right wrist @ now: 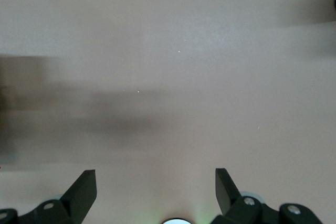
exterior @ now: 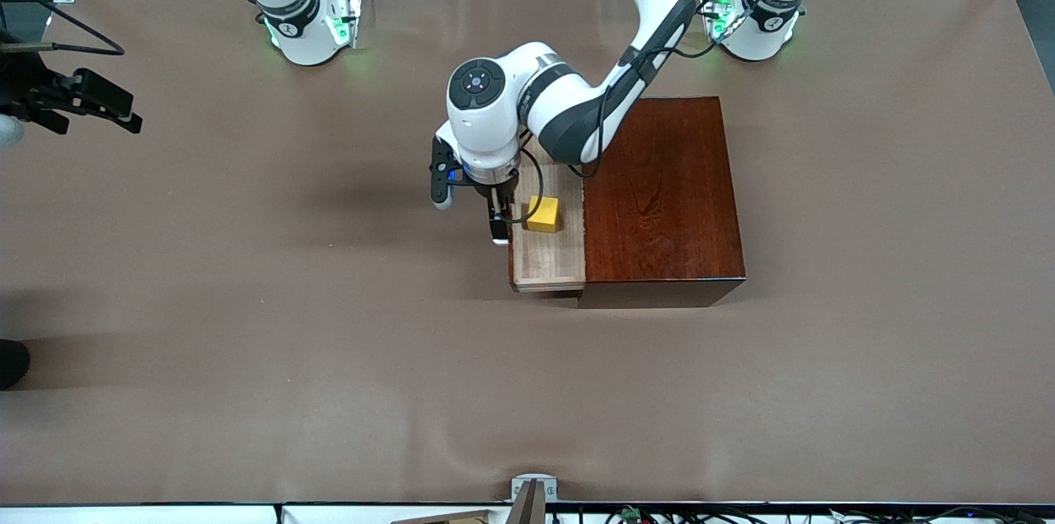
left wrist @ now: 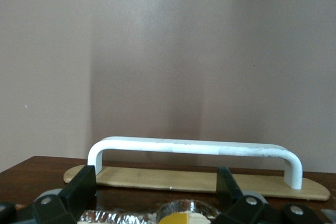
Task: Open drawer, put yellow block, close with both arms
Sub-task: 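Push the drawer shut with the left gripper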
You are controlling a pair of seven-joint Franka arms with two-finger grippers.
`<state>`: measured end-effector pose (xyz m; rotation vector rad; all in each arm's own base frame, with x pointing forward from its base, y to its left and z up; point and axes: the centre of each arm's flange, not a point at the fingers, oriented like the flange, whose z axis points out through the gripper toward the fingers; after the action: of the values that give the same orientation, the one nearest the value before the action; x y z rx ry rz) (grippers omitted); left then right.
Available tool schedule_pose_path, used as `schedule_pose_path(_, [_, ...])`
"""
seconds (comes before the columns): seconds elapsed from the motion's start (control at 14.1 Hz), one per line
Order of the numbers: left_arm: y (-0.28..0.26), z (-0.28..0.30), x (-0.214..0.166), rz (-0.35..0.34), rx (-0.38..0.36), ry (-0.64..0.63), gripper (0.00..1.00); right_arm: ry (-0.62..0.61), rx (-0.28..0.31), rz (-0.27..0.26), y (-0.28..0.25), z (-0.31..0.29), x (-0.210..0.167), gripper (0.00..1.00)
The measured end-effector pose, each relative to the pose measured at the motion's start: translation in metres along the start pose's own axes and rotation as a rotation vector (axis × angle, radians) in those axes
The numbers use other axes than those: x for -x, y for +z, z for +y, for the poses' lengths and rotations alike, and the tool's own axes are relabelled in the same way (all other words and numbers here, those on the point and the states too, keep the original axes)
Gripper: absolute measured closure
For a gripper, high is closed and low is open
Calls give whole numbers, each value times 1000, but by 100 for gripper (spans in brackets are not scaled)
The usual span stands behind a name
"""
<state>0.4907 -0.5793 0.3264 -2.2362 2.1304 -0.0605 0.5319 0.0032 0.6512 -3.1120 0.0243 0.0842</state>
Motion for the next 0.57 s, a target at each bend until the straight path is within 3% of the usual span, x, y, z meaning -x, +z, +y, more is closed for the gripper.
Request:
schedule_pose_path(0.21, [1, 0, 9, -76, 17, 24, 0, 0, 0, 28, -2, 0, -3, 0])
schedule_pose_path(0.57, [5, -8, 50, -271, 99, 52, 0, -1, 0, 33, -1, -1, -6, 0])
